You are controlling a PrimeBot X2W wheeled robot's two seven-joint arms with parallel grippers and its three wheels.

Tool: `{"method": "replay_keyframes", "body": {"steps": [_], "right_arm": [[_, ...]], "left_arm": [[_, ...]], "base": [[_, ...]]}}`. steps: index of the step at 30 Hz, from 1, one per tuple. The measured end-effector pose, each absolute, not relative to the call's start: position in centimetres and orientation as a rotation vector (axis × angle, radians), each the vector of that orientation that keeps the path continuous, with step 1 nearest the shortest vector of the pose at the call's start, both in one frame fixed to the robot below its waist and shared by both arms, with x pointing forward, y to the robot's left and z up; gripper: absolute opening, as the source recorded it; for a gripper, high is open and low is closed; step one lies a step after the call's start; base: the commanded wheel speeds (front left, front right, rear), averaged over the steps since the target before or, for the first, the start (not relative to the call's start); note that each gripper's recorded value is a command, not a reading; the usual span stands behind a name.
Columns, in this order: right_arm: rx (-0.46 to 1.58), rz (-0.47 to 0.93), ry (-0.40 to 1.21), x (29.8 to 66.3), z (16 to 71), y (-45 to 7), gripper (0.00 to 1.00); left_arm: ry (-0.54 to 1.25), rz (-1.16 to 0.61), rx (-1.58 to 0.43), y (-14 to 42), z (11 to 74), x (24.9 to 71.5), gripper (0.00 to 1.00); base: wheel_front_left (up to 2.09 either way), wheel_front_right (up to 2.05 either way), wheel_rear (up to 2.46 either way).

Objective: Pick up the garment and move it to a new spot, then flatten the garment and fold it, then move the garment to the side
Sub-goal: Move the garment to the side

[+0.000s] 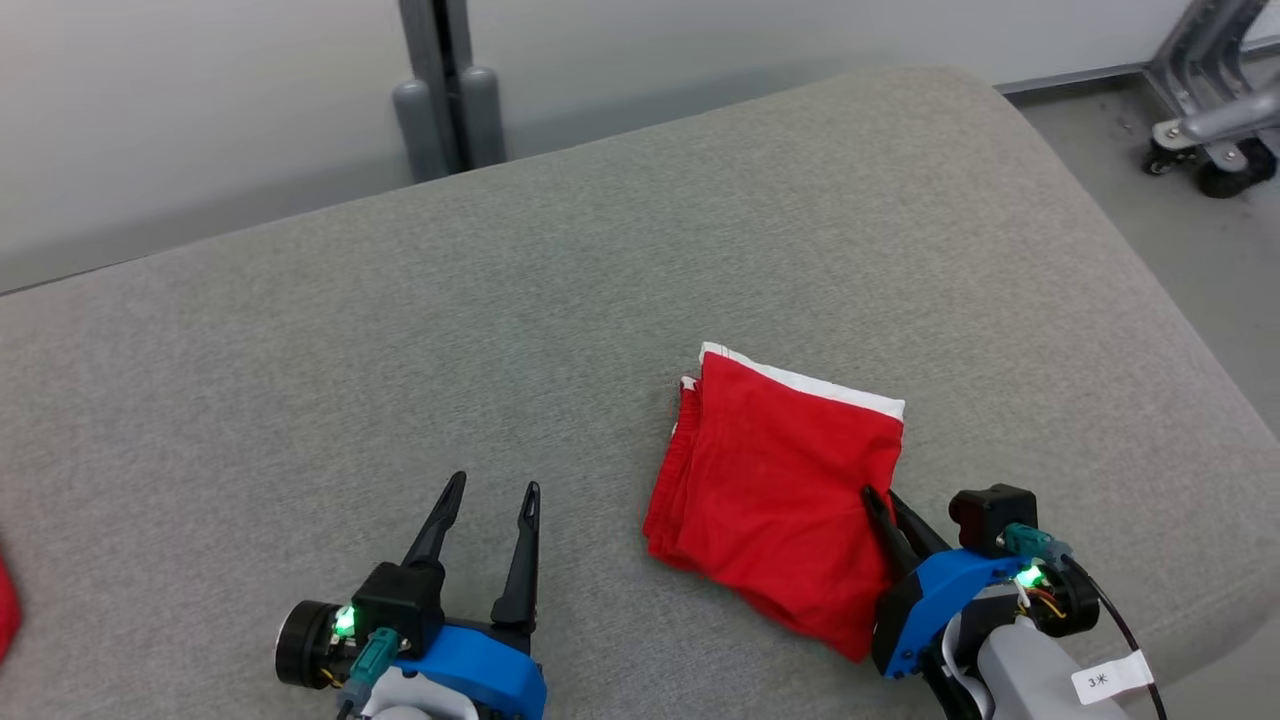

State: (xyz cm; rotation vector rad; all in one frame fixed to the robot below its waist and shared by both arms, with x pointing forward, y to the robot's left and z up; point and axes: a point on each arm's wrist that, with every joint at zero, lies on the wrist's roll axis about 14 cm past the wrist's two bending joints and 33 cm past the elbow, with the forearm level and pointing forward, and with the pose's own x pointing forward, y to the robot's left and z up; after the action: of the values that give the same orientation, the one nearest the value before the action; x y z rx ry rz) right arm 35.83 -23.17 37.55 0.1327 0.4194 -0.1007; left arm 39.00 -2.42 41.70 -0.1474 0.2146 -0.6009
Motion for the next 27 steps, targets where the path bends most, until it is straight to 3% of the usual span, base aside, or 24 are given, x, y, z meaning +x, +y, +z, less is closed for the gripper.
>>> {"method": "replay_keyframes", "body": {"steps": [10, 17, 27], "right_arm": [[0.108, -0.163, 0.431, 35.3, 37.3, -25.5, 0.00], [-0.018, -0.144, 0.416, 39.2, 38.7, -28.1, 0.00], [-0.256, -0.245, 0.487, 44.3, 41.1, -38.3, 0.00]], "left_arm": [[0.229, -0.660, -0.157, -4.5, 41.0, 39.4, 1.00], [0.260, -0.636, -0.142, -3.5, 39.4, 40.1, 1.00], [0.290, -0.530, -0.126, 0.6, 37.4, 41.8, 1.00]], "base": [[0.00, 0.00, 0.00], [0.00, 0.00, 0.00], [0.00, 0.00, 0.00]]}}
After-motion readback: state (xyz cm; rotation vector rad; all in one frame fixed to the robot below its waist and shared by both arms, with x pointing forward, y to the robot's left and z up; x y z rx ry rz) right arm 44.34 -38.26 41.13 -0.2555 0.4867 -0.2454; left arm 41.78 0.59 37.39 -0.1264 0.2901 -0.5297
